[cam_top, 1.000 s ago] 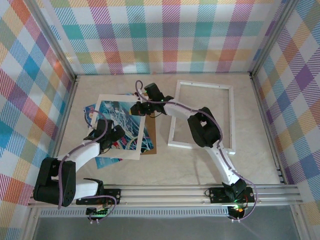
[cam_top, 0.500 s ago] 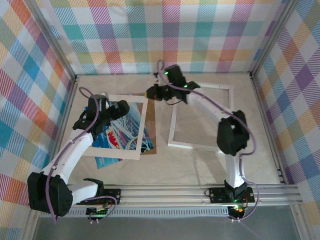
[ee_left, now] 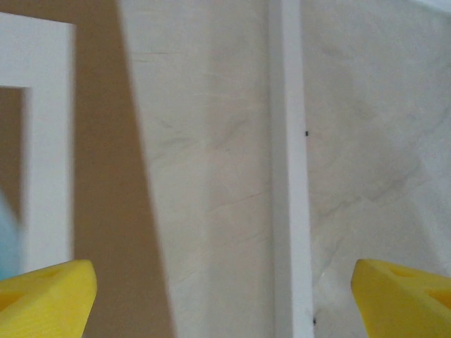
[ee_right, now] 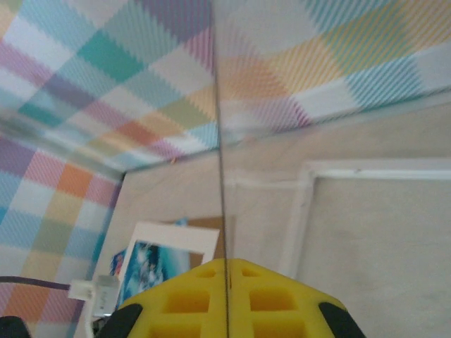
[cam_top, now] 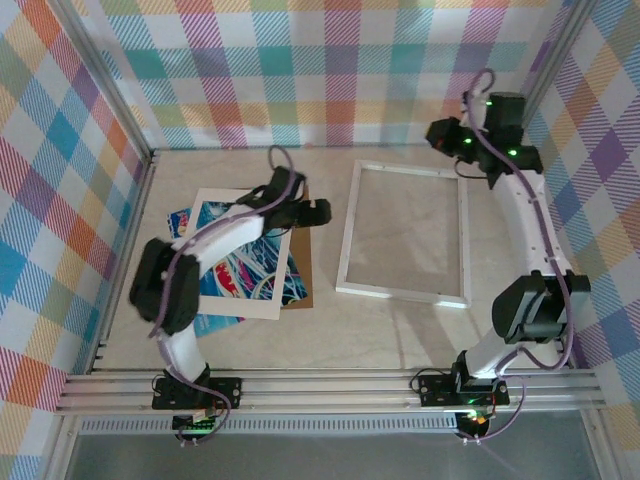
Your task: Put the photo into the frame
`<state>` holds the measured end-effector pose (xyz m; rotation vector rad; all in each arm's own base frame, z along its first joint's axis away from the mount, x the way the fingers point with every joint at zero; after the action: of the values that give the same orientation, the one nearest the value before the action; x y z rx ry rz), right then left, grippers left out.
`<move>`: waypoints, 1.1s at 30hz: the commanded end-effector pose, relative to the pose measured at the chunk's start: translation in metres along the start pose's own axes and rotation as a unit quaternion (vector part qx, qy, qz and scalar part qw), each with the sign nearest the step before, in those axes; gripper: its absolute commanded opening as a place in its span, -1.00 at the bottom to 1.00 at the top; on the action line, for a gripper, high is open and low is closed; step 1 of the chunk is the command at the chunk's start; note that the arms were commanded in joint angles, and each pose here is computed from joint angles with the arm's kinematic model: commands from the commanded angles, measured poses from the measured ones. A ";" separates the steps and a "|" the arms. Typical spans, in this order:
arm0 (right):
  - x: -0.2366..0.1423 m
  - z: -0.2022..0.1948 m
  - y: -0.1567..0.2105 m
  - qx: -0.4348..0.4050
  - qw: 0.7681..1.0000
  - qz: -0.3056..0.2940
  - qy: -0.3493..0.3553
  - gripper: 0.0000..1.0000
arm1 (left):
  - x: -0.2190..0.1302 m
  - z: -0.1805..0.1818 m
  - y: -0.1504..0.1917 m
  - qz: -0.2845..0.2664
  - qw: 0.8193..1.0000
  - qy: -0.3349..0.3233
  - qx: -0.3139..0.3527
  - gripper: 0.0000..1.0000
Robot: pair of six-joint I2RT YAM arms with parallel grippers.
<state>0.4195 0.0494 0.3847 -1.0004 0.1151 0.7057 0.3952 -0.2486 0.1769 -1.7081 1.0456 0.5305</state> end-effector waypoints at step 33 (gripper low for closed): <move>-0.047 -0.013 -0.018 -0.031 0.996 -0.070 -0.047 -1.00 | 0.102 -0.020 0.043 0.092 0.989 -0.114 0.024 -0.37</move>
<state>0.3866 -0.0010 0.4037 -1.0550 0.0245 0.5709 0.4233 -0.3315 0.0829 -1.4972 1.0943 0.7041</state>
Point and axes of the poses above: each hand's point on the last joint's axis, 136 mm out from that joint toward the fingers, its own x axis out along the fingers, its own z axis along the line the jaws close on, y = z × x, the point moved 6 cm from there along -x, back along the fingers, and after that the axes turned 3 degrees about -x, right-handed, at the moved point
